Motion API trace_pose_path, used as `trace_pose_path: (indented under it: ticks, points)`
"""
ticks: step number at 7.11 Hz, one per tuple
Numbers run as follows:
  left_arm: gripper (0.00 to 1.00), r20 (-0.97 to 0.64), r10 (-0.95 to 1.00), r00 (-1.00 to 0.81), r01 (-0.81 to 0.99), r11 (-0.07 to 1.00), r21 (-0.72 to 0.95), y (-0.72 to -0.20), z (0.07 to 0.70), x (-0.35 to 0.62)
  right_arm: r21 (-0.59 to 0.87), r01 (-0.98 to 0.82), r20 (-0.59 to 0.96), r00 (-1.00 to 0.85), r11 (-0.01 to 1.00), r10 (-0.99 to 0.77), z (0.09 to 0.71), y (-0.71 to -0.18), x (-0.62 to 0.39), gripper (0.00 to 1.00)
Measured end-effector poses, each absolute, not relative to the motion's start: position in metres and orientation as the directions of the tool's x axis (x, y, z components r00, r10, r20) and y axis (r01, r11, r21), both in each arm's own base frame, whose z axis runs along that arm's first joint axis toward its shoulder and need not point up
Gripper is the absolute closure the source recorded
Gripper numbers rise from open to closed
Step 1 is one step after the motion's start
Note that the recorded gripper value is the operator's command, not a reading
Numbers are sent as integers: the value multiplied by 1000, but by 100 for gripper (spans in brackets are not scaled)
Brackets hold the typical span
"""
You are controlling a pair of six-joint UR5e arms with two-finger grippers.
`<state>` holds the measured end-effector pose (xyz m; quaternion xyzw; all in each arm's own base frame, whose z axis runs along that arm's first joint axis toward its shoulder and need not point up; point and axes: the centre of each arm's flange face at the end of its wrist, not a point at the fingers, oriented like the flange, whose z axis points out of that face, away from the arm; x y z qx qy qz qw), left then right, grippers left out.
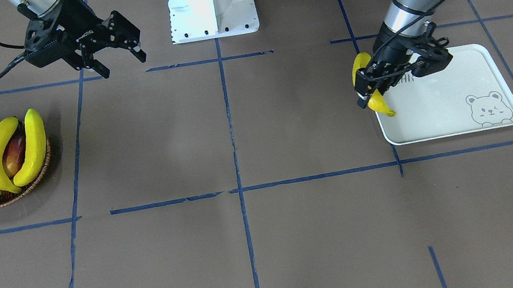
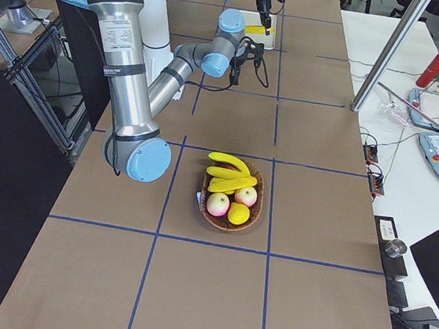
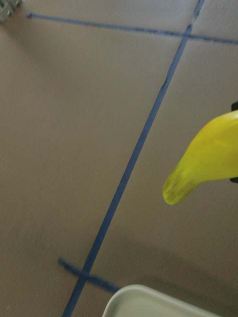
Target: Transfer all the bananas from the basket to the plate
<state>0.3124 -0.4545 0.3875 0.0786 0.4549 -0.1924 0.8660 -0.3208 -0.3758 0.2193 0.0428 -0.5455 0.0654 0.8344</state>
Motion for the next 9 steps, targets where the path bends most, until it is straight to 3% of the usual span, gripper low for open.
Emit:
trace_pose_path:
  ticks: [2, 5, 7, 8, 9]
  points:
    - [100, -711, -200, 674, 350, 934, 69, -447, 475, 261, -3, -159, 913, 402, 987, 68, 221, -377, -321, 0]
    - [100, -596, -189, 781, 302, 949, 95, -454, 559, 227, -6, -160, 912, 405, 987, 71, 222, -379, -323, 0]
    - [91, -547, -177, 819, 272, 957, 98, -459, 592, 226, -4, -162, 912, 404, 987, 70, 221, -379, -323, 0]
    - [31, -534, -174, 827, 264, 960, 96, -459, 601, 225, -4, -163, 912, 403, 987, 70, 221, -380, -323, 0]
    - [0, -528, -174, 831, 260, 961, 94, -459, 607, 225, -3, -164, 913, 402, 986, 70, 220, -380, -322, 0]
